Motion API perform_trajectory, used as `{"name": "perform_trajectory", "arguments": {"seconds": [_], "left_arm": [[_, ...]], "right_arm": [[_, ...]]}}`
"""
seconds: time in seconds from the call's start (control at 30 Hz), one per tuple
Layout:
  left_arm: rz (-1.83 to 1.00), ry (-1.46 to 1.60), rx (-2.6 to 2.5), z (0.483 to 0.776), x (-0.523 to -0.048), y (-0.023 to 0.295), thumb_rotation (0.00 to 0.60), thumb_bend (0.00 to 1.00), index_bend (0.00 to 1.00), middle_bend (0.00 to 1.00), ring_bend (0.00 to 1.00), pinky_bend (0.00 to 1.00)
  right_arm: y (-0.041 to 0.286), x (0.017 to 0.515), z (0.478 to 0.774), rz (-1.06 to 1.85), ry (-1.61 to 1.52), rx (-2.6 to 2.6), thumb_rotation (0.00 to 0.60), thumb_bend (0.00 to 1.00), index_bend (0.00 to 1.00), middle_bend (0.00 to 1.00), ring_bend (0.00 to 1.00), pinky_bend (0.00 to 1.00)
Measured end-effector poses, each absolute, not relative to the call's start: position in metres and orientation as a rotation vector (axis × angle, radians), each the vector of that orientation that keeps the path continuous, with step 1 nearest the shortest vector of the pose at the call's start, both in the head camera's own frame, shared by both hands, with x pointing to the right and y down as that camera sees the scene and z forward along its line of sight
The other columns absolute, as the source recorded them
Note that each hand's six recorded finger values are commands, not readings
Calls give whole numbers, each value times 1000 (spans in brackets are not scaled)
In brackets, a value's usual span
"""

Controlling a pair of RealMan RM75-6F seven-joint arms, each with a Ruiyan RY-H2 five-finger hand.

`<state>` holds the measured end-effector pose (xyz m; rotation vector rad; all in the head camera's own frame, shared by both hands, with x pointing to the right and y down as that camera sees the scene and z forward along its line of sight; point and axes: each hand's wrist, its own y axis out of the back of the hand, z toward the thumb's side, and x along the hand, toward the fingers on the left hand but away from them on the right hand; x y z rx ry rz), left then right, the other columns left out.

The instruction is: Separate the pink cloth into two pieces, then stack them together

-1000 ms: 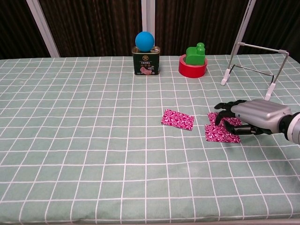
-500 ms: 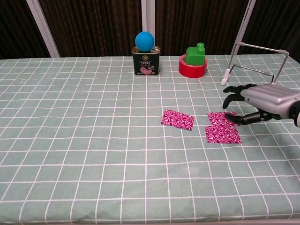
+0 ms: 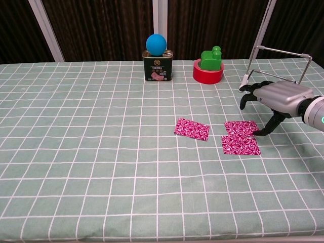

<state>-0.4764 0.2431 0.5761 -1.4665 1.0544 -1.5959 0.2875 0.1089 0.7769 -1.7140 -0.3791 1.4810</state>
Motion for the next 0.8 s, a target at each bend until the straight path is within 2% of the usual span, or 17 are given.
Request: {"name": "perform_trajectory", "arguments": {"seconds": [0.8], "left_arm": [[-1610, 1052, -1465, 576, -476, 244, 600, 61, 185, 131, 133, 157]], "right_arm": [[112, 284, 791, 1504, -338, -1745, 473, 92, 286, 7, 0, 0]]}}
